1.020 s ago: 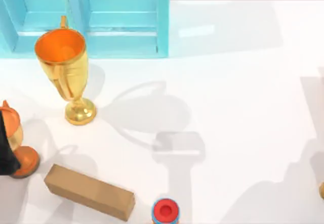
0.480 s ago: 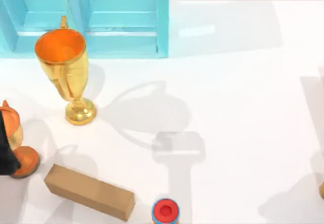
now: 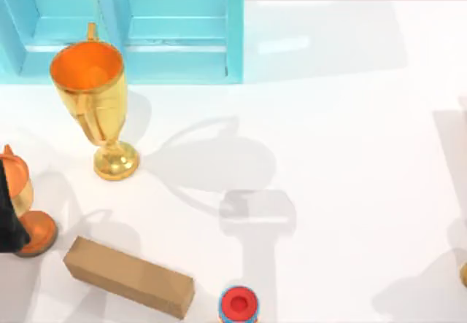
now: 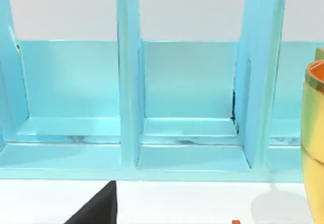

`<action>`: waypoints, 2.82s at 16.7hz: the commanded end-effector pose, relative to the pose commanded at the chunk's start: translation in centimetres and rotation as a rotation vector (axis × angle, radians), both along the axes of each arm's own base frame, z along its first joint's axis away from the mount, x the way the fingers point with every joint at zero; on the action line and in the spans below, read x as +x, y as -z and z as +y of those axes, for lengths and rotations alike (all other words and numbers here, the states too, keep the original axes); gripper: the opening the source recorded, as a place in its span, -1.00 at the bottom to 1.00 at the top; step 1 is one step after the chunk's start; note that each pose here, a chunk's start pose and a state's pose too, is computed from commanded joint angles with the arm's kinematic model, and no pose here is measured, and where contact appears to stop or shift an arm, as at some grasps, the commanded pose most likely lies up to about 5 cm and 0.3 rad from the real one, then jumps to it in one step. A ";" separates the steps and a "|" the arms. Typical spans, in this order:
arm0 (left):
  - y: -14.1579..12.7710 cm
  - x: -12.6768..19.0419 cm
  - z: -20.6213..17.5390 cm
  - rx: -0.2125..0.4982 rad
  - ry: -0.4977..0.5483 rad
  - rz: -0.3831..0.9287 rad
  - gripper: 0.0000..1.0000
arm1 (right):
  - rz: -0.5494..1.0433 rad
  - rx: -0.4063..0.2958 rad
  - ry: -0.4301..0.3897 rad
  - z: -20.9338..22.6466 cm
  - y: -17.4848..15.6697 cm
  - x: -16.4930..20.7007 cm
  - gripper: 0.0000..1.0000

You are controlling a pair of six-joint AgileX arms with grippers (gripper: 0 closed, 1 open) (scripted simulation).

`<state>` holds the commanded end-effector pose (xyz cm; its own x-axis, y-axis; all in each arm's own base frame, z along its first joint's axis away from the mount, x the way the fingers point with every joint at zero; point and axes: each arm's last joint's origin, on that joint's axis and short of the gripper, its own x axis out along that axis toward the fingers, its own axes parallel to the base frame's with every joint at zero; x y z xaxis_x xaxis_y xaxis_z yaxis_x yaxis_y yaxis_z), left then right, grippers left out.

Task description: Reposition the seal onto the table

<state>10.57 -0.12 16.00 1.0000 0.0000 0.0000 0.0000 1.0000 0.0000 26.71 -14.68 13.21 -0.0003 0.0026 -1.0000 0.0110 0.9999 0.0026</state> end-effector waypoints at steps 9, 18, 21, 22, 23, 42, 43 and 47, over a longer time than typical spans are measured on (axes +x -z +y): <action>0.0 0.0 0.0 0.000 0.000 0.000 1.00 | 0.000 0.000 0.000 0.0 0.0 0.0 -0.81; 0.0 0.0 0.0 0.000 0.000 0.000 1.00 | 0.000 0.000 0.000 0.0 0.0 0.0 -1.00; 0.0 0.0 0.0 0.000 0.000 0.000 1.00 | -0.001 -0.004 0.008 0.0 -0.4 0.1 -1.00; 0.0 0.0 0.0 0.000 0.000 0.000 1.00 | -0.003 -0.008 0.015 0.2 -1.0 0.3 -1.00; 0.0 0.0 0.0 0.000 0.000 0.000 1.00 | -0.006 -0.012 0.023 0.5 -1.8 0.6 -1.00; 0.0 0.0 0.0 0.000 0.000 0.000 1.00 | -0.001 -0.001 0.002 15.0 -15.1 0.1 -1.00; 0.0 0.0 0.0 0.000 0.000 0.000 1.00 | -0.001 -0.001 0.002 15.0 -15.1 0.1 -1.00; 0.0 0.0 0.0 0.000 0.000 0.000 1.00 | -0.007 -0.005 0.017 15.5 -14.9 1.3 -1.00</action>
<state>10.57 -0.12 16.00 1.0000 0.0000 0.0000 0.0000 1.0000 0.0000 27.97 0.78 28.13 0.0070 -0.0020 -1.0000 0.0278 0.9996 -0.0018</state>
